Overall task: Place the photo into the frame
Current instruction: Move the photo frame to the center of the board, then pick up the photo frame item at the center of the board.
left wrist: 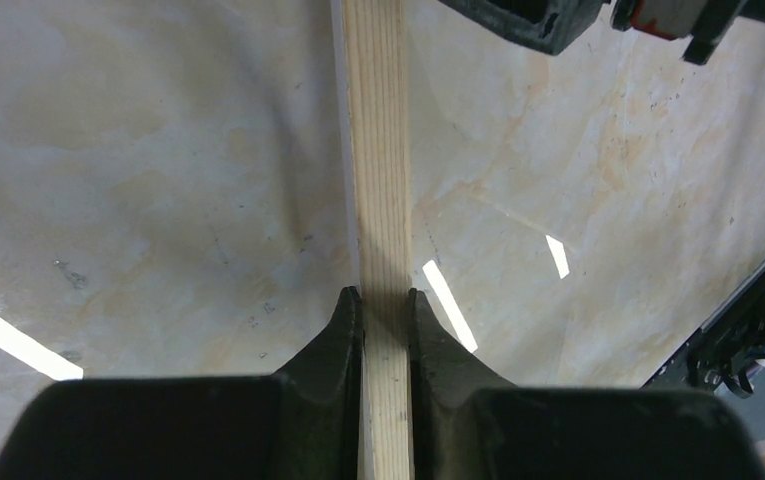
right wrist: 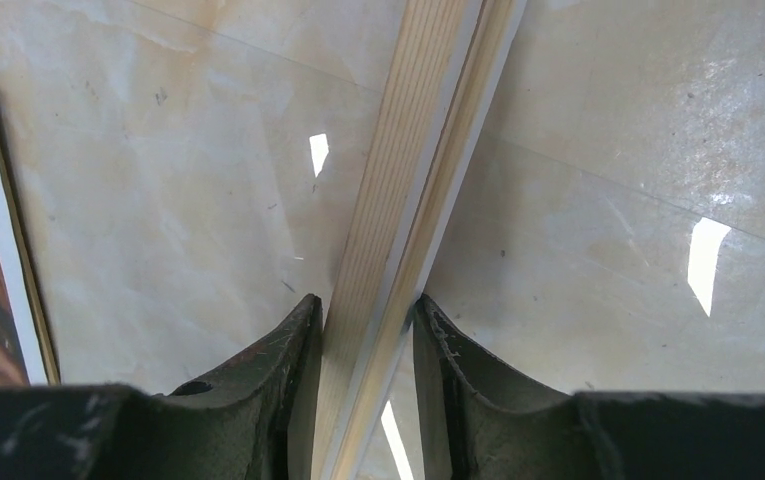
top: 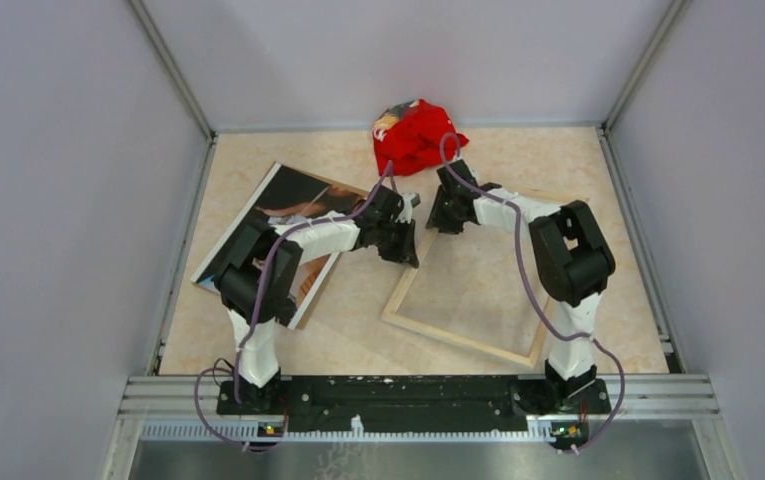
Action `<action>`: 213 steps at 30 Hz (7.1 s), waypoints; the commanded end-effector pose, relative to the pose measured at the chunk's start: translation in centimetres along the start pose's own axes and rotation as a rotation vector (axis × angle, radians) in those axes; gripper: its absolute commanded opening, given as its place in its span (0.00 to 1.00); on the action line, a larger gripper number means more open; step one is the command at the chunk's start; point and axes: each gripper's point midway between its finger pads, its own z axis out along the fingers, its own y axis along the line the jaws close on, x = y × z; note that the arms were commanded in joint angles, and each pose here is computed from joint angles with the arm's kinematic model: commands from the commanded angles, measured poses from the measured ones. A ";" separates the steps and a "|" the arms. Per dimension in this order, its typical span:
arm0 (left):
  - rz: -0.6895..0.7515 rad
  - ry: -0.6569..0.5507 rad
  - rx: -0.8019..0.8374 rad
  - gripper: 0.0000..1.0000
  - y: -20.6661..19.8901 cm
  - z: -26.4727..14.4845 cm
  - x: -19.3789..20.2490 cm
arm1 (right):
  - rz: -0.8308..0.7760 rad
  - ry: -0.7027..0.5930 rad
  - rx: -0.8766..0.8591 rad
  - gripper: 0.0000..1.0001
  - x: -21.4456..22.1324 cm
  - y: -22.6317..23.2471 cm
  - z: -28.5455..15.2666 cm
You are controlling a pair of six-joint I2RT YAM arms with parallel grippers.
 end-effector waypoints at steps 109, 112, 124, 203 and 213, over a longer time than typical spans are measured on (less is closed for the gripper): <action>0.465 -0.129 -0.562 0.55 18.7 -6.4 -8.0 | 0.306 -0.083 0.023 0.72 10.4 -9.8 -7.8; 0.473 -0.113 -0.576 0.54 19.1 -5.9 -7.6 | 0.315 -0.076 0.021 0.72 10.8 -10.0 -7.9; 0.506 -0.013 -0.518 0.54 18.1 -4.9 -4.6 | 0.381 -0.010 -0.099 0.73 11.9 -7.8 -6.9; 0.444 0.180 -0.149 0.44 8.7 1.0 0.0 | 0.034 -0.149 -0.284 0.81 13.2 -4.5 -18.2; 0.448 0.188 -0.155 0.44 8.8 0.8 0.1 | -0.522 -0.331 -0.143 0.85 16.7 0.0 -23.6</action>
